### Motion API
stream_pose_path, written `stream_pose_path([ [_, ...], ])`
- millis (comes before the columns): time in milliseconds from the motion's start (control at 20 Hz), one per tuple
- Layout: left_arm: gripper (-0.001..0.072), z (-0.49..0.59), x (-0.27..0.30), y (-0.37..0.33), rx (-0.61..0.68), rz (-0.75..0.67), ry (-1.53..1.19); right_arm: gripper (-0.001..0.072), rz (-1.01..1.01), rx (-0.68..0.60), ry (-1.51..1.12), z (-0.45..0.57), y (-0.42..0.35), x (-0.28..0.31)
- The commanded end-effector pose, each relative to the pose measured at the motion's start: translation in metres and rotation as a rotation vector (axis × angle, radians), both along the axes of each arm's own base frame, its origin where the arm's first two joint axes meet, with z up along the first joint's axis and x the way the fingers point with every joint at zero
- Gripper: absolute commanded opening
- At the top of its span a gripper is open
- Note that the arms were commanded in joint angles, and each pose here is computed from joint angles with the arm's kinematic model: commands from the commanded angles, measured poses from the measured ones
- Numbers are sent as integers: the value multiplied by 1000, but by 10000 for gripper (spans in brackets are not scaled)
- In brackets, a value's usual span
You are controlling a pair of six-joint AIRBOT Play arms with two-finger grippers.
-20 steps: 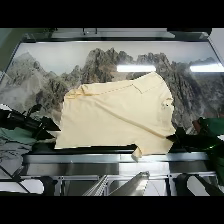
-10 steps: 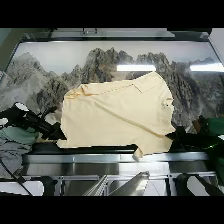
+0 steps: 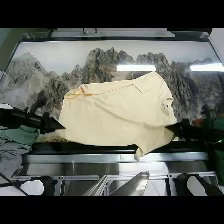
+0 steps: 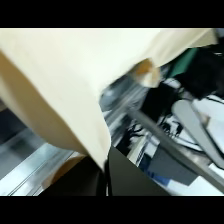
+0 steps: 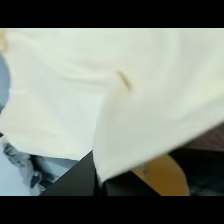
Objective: Fold the shirts.
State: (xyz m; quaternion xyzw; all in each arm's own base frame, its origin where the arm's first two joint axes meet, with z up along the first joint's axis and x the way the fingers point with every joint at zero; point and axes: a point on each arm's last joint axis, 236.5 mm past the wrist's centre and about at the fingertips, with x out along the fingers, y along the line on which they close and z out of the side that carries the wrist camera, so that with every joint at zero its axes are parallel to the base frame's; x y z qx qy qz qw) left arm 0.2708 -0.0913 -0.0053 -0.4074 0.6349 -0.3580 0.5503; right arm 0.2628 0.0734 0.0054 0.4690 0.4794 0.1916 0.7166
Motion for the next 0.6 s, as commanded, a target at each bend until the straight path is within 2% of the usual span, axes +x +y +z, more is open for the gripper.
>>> stream_pose_path([
  [0, 21, 171, 16, -17, -378, 107, -453, 20, 110, 125, -474, 172, 28, 11],
  [100, 23, 273, -7, -22, -419, 125, -862, 20, 91, 69, -843, 291, 36, 2],
  [250, 24, 444, -105, -28, -605, 145, -1455, 22, 13, -153, -1326, 438, 53, -43],
  [300, 24, 482, -138, -33, -615, 142, -1615, 22, 8, -239, -1439, 469, 61, -59],
  [350, 24, 504, -156, -40, -569, 149, -1728, 22, -8, -328, -1517, 494, 67, -73],
  [400, 24, 517, -160, -48, -464, 176, -1805, 21, -36, -429, -1571, 512, 69, -82],
  [500, 24, 521, -130, -42, -229, 275, -1822, 21, -138, -605, -1615, 534, 56, -84],
  [550, 25, 515, -108, -30, -133, 321, -1774, 21, -184, -642, -1605, 537, 46, -79],
])
